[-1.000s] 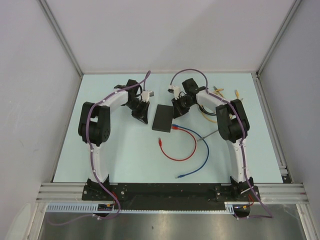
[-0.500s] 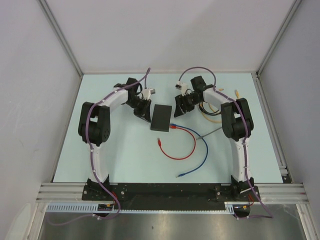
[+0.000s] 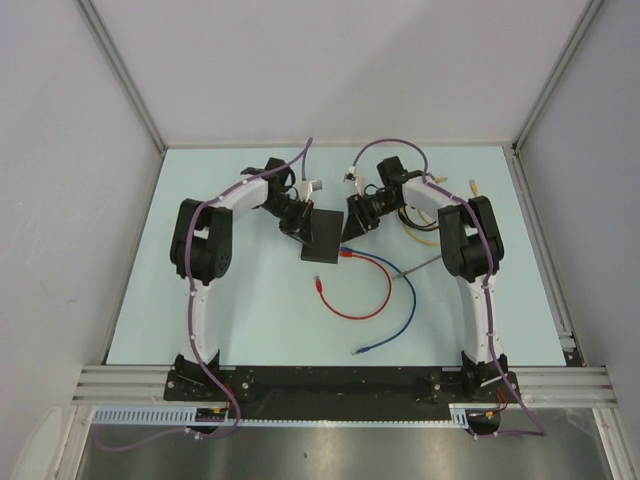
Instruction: Pull the plug from the switch port
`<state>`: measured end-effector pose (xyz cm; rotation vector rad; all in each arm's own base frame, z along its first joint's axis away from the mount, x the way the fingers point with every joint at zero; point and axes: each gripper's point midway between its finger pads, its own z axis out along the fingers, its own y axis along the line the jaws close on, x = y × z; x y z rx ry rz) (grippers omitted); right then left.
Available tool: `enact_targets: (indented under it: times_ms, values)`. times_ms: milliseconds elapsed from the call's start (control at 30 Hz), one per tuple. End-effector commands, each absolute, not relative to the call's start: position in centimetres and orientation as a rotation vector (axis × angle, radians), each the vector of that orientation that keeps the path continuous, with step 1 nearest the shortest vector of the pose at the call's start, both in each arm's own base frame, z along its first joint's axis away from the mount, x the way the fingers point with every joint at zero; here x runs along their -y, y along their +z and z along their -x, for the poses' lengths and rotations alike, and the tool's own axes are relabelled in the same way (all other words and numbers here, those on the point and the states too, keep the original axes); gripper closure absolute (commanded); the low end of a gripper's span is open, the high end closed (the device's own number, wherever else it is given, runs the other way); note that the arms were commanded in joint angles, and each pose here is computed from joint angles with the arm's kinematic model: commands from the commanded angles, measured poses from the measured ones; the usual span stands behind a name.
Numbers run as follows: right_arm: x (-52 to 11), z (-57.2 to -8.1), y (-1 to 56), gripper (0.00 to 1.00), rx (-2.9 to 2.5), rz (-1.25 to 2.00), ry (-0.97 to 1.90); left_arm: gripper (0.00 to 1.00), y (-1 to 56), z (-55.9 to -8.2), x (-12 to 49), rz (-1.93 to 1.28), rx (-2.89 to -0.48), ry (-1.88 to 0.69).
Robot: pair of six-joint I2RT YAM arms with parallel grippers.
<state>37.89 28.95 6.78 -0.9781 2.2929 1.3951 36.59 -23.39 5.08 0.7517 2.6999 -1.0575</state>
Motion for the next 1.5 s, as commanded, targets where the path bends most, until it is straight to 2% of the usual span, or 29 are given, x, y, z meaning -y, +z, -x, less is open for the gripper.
enact_targets:
  times_ms: [0,167,600,1467]
  values:
    - [-29.5,-38.2,6.2,0.42,-2.268,0.996,1.455,0.86,4.2,-37.3,23.5,-0.756,-2.718,-1.03]
    - [-29.1,-38.2,5.1,0.49,-2.296,0.993,1.456,0.87,3.4,-37.4,23.1,-0.754,-2.742,-0.988]
    - [-29.2,-37.6,2.6,0.55,-2.333,0.993,1.497,0.87,3.0,-37.0,23.2,-0.784,-2.755,-0.953]
    - [-29.8,-37.2,1.4,0.66,-2.339,1.041,1.509,0.87,2.8,-36.7,22.7,-0.806,-2.769,-0.898]
